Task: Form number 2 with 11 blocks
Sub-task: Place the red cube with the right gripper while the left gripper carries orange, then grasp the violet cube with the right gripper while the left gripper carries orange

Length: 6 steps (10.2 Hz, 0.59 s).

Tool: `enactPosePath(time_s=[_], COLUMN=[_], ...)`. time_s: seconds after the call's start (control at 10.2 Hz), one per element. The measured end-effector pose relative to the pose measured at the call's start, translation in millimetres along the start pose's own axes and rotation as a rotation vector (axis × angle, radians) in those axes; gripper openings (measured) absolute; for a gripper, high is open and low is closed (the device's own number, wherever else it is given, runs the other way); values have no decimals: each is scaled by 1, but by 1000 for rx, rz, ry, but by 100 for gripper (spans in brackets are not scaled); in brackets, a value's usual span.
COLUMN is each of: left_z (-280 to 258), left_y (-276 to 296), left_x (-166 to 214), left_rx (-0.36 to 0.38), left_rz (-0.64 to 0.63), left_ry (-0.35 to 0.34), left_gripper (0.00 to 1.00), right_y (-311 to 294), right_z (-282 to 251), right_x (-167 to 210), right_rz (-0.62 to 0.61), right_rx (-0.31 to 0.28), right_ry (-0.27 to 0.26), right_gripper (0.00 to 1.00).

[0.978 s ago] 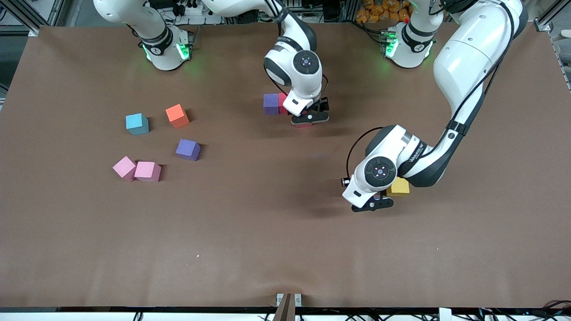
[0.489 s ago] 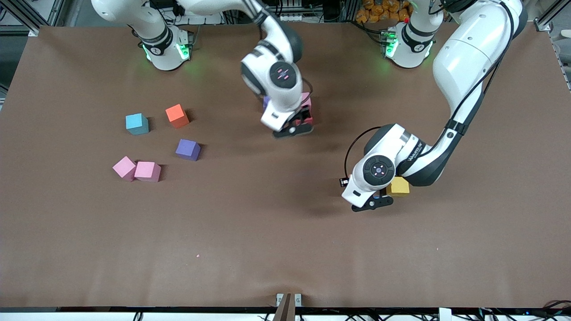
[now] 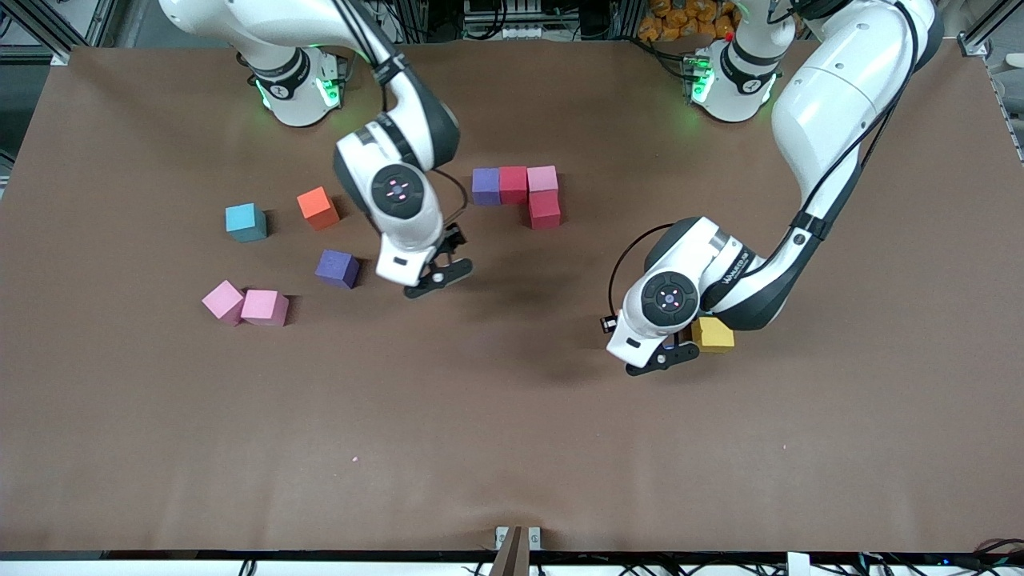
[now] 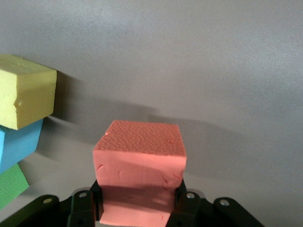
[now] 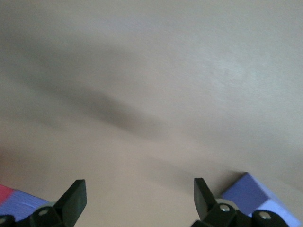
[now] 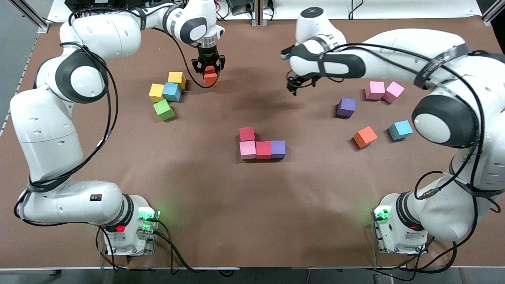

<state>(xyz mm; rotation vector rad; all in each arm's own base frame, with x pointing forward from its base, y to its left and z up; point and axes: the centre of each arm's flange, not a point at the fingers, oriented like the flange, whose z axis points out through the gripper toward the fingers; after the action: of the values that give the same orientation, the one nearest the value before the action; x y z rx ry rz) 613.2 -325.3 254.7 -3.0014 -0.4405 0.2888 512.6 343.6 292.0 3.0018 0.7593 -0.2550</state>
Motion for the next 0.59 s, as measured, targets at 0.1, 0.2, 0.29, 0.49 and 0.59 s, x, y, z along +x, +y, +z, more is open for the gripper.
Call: enactPosePath(time_s=[0.1,0.2,0.29,0.49,0.59], left_z=[0,0,0,3,9], left_y=[3,6,9,20,25], left_x=[-4,-7,-10,-20,-26], left_rx=[-11,-19,-23,-39,-52], left_rz=[-10,-23,-43,-76,-94], left_ry=[-15,-26,-30,-22,-18], left_gripper=[56,56,56,56,56], right_y=[28,61,94,135,139], right_z=[6,13,18,20,21], right_x=[-5,-9,-13,-19,-23], right_rz=[-43,-108,-187,-323,-364], right_rx=[5,13,12,-37,-65], right_ry=[-7,-12,-16,-33,-32], right_gripper=[100,100,100,100,100])
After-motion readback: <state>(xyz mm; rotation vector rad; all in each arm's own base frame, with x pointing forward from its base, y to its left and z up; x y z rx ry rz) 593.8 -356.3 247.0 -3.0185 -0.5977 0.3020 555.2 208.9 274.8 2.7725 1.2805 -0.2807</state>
